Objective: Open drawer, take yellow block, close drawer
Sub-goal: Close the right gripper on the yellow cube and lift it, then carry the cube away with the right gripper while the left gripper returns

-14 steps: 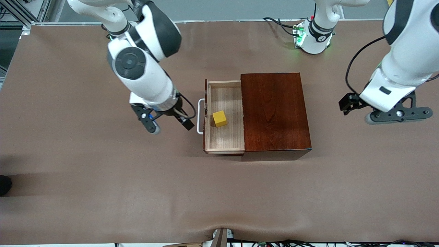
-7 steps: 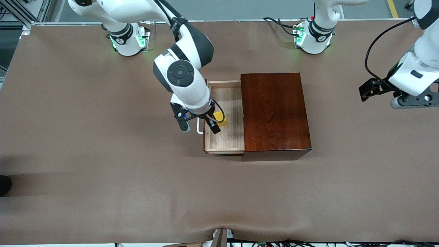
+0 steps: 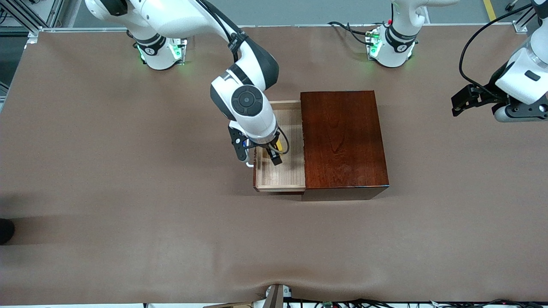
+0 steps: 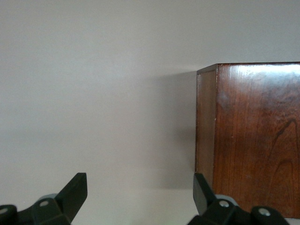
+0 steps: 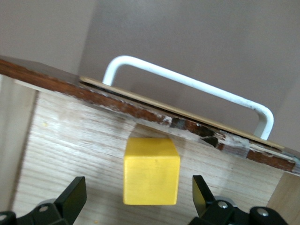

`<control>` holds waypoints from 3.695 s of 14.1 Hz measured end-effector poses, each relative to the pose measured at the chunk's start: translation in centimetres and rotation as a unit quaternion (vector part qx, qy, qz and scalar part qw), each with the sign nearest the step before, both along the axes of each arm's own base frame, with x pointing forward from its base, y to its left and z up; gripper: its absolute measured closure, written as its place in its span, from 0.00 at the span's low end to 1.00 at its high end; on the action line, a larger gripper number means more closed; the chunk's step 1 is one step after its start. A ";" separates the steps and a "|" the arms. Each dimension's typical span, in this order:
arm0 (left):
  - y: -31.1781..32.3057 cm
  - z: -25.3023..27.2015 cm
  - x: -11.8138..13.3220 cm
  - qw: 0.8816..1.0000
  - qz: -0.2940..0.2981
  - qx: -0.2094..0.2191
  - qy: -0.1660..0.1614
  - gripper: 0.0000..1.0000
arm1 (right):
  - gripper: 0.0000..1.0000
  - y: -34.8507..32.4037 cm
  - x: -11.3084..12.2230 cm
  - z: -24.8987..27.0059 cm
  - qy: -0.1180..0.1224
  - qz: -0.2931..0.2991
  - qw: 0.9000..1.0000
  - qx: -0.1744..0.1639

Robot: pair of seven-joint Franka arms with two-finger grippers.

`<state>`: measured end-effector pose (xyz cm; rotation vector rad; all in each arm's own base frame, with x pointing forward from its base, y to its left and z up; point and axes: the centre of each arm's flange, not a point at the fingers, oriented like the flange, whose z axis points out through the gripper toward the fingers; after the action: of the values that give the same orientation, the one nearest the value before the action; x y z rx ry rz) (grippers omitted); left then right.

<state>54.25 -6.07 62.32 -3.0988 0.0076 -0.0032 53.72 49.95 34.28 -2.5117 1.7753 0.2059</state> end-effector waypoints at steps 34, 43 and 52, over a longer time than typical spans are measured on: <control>-0.2 -0.2 -0.3 1.000 -0.002 0.001 0.005 0.00 | 0.44 -7.9 5.2 13.7 -0.013 0.036 0.999 0.023; -3.1 -3.1 0.8 0.999 -0.026 0.002 0.023 0.00 | 0.44 -18.6 9.6 15.2 -0.007 0.172 0.985 0.025; -14.1 -6.9 2.9 1.000 -0.008 -0.010 0.023 0.00 | 0.44 -35.5 12.4 13.8 0.037 0.336 0.940 0.057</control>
<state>57.19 -20.19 55.47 -3.1182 0.0330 0.0670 66.12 14.50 48.10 -2.9400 0.8159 0.4178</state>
